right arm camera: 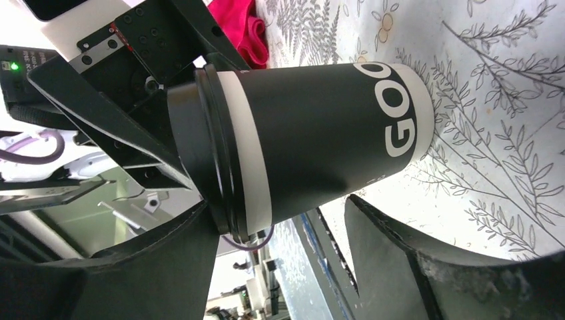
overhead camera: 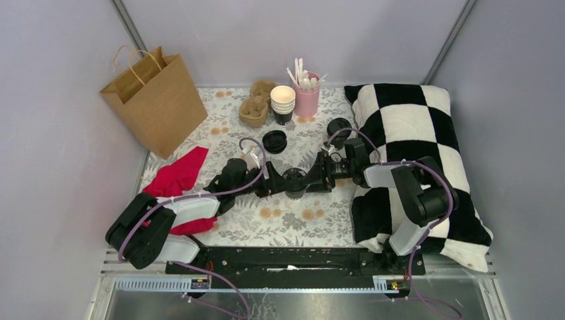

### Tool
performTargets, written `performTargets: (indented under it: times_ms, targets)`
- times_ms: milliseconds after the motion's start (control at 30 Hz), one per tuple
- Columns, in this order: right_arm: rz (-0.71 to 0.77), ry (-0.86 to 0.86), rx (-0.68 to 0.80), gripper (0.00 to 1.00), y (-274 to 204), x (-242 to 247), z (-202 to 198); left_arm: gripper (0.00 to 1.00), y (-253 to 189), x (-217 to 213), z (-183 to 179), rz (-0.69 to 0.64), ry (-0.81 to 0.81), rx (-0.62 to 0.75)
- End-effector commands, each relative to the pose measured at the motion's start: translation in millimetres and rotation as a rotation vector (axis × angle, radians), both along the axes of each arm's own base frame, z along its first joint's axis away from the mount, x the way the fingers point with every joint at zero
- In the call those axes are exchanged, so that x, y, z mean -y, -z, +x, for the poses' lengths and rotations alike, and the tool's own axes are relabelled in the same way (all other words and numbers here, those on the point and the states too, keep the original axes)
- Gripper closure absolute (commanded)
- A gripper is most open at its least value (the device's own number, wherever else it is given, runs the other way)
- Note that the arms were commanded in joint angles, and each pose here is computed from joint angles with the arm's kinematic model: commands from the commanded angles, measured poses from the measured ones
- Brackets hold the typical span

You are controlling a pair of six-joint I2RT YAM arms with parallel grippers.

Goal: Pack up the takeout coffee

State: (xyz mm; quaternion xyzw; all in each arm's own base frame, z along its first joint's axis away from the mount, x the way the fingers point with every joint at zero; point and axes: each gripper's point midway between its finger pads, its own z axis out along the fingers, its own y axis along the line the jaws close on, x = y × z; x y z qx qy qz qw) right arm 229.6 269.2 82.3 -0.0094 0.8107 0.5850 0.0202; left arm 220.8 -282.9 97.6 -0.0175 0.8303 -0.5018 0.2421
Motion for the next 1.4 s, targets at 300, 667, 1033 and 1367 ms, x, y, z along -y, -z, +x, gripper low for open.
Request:
performTargets:
  times_ms: [300, 667, 1033, 1367]
  targets:
    - [-0.020, 0.033, 0.077, 0.17, -24, -3, 12, 0.22, 26, -12, 7, 0.156, -0.016, -0.012]
    - [-0.166, 0.065, 0.032, 0.20, 29, 6, 14, 0.22, 54, -21, -1, 0.192, -0.016, -0.062]
    - [-0.085, 0.063, 0.063, 0.15, -12, -6, 27, 0.20, 15, -11, 12, 0.165, -0.001, 0.017]
    - [-0.150, 0.051, 0.122, 0.15, -24, -5, 30, 0.19, 6, -4, 16, 0.149, 0.024, 0.033]
